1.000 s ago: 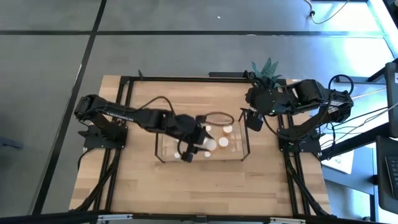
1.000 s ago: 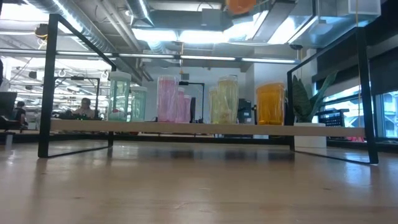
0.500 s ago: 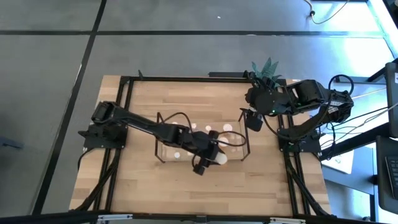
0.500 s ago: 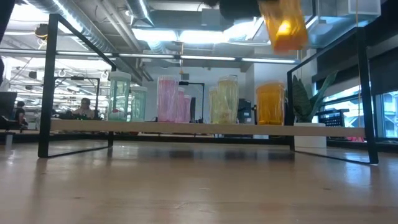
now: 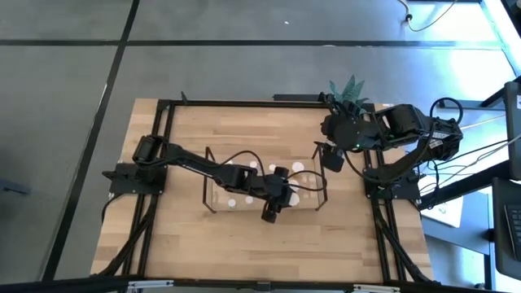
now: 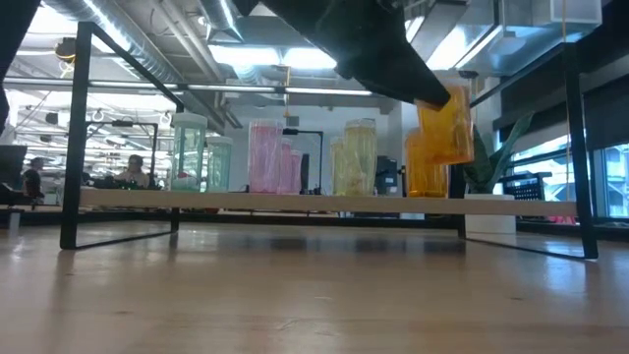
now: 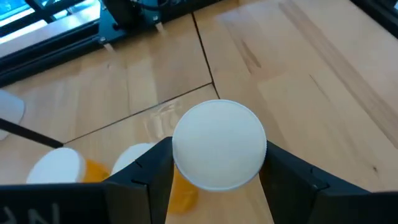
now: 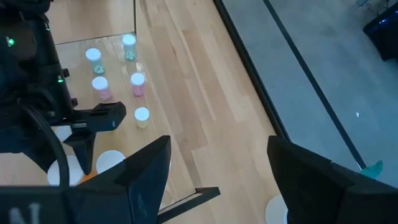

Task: Pick and place medicine bottles onto shelf by color
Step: Put the orange pill bottle on the shelf aligned with the other orange pill bottles

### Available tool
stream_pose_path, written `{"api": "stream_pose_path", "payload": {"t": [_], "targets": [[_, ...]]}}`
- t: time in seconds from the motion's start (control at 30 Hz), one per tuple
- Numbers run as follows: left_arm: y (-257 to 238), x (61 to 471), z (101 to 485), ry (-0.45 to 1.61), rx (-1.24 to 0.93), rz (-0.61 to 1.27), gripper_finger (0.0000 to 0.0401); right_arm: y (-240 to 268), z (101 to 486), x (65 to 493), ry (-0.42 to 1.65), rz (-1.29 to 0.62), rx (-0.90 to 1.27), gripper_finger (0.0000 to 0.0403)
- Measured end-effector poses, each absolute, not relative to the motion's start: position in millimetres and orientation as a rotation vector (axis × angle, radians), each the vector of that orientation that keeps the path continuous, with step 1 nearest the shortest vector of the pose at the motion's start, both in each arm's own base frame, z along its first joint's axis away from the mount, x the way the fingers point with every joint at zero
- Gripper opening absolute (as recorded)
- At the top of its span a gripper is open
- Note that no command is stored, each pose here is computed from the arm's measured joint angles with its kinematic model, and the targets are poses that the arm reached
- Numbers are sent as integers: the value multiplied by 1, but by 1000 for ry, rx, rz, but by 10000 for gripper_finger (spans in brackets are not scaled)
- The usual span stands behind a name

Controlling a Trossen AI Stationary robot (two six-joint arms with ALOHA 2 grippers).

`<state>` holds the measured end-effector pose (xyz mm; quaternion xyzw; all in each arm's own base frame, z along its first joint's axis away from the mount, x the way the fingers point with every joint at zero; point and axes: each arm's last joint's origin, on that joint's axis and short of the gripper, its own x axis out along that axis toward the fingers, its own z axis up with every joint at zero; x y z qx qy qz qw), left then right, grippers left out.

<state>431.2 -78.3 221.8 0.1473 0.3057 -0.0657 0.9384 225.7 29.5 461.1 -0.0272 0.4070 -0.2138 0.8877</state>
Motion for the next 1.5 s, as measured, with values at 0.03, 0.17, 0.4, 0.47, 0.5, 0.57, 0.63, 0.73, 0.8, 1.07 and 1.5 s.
{"api": "stream_pose_path", "payload": {"t": [0.03,0.17,0.4,0.47,0.5,0.57,0.63,0.73,0.8,1.07,1.5], "targets": [[-79,431,221,623,301,-134,190,30,461,226,846,-444,-57,268],[-79,430,220,644,296,-135,190,30,461,226,846,-444,-58,268],[-78,429,217,676,288,-131,190,30,461,226,847,-444,-58,268],[-78,429,217,677,286,-131,190,30,461,226,846,-444,-57,268],[-78,428,217,679,284,-130,190,30,461,226,847,-444,-57,268],[-78,428,217,678,283,-129,190,30,461,226,847,-444,-58,268],[-78,428,217,678,282,-129,190,30,461,226,847,-444,-58,268],[-78,428,217,679,266,-123,190,30,461,226,851,-435,-56,268],[-77,429,217,680,264,-122,190,31,460,226,865,-396,-46,268],[-77,428,216,689,263,-120,190,33,460,226,891,-308,-17,268],[-74,427,215,708,257,-113,190,38,460,228,915,-138,-18,268]]}}
